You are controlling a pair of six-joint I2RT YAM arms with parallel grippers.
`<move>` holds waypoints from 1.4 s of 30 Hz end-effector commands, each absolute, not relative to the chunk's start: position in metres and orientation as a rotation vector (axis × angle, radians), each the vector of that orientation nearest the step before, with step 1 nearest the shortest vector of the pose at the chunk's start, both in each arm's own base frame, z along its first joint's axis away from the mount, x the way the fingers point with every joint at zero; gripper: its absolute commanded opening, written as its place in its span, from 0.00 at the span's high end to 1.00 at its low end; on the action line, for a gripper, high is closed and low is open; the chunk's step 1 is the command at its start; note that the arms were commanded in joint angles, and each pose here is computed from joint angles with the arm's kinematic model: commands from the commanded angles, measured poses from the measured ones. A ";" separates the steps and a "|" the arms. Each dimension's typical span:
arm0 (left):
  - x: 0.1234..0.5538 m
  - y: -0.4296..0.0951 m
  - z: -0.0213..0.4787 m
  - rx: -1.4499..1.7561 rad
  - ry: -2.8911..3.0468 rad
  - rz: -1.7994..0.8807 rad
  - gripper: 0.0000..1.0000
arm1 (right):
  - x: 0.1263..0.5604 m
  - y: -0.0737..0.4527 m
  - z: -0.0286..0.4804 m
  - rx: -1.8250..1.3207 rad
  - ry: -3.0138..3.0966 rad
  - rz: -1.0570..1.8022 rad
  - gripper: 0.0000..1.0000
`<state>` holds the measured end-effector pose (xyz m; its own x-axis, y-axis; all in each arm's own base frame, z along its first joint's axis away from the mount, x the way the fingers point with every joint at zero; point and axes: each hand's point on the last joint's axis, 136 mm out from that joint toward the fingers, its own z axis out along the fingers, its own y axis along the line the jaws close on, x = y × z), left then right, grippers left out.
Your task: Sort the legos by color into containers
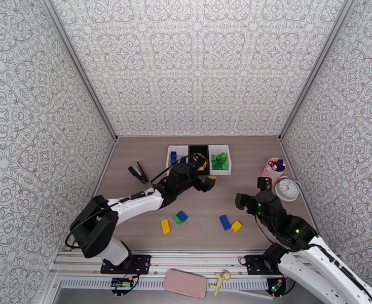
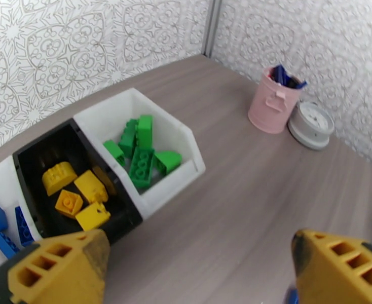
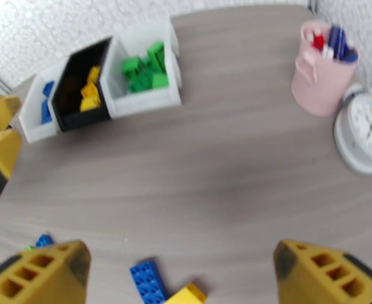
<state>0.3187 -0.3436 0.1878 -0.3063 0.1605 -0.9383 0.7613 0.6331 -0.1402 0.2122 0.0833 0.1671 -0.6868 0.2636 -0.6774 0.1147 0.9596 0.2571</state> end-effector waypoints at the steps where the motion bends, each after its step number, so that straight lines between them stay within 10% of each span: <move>1: 0.288 -0.351 0.200 0.894 1.698 -0.756 0.00 | 0.191 0.076 0.139 0.405 2.485 0.216 0.02; 19: 0.188 -0.348 0.172 1.286 1.407 -0.770 0.00 | 0.159 0.105 0.057 0.798 2.771 0.308 0.12; 42: 0.184 -0.340 0.174 1.257 1.424 -0.751 0.00 | 0.160 0.118 0.017 0.739 2.900 0.243 0.47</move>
